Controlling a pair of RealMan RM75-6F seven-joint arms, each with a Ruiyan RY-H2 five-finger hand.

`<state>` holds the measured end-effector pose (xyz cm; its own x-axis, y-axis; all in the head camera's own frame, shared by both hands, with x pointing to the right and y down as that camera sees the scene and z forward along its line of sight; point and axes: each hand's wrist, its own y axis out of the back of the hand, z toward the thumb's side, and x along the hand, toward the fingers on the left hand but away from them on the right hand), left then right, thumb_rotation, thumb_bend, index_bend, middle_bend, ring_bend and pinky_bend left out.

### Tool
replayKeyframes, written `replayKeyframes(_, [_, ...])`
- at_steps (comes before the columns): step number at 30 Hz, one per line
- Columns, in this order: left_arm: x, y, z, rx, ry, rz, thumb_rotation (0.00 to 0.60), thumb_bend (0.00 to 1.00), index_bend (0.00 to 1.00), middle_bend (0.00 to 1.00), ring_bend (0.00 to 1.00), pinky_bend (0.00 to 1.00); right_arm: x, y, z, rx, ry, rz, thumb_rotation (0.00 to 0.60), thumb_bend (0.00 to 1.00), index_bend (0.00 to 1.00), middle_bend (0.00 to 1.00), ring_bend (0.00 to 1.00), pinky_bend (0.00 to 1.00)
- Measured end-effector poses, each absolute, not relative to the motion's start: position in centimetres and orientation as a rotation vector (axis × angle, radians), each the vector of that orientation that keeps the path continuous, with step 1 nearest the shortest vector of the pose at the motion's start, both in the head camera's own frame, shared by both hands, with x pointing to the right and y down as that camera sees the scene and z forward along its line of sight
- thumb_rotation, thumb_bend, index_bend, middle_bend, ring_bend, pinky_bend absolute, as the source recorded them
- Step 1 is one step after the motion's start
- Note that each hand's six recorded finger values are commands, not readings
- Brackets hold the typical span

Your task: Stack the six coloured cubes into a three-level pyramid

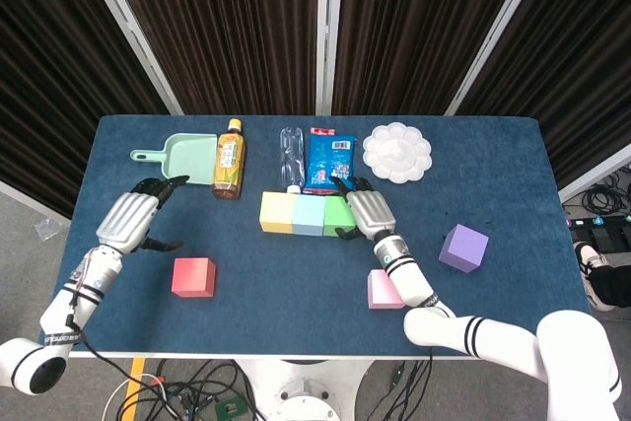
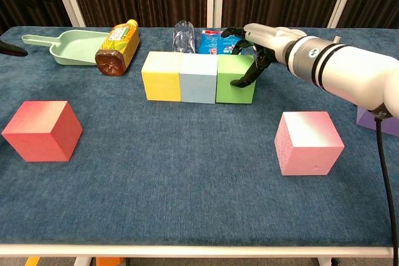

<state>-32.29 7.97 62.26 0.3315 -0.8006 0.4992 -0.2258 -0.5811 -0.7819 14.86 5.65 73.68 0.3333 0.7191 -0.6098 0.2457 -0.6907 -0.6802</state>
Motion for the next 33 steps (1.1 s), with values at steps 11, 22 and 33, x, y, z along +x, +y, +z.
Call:
replayKeyframes(11, [-32.2,8.0,62.3,-2.005,0.901,-1.234,0.600,0.09,0.09,0.14,0.19,0.14,15.2,5.9,73.7,-2.133,-0.842,1.336,0.600,0.20,0.00,0.24,0.02,0.00])
replayKeyframes(22, [-32.1,8.1,62.3,-2.010,0.893,-1.229,0.600,0.09,0.09,0.14,0.19,0.14,16.1,5.9,73.5,-2.106,-0.854,1.350,0.600,0.20,0.00,0.27,0.02,0.00])
replayKeyframes(33, [-32.0,8.1,62.3,-2.013,0.892,-1.227,0.600,0.09,0.09,0.13,0.19,0.14,15.6,6.0,73.5,-2.111,-0.875,1.347,0.600,0.20,0.00,0.32,0.02,0.00])
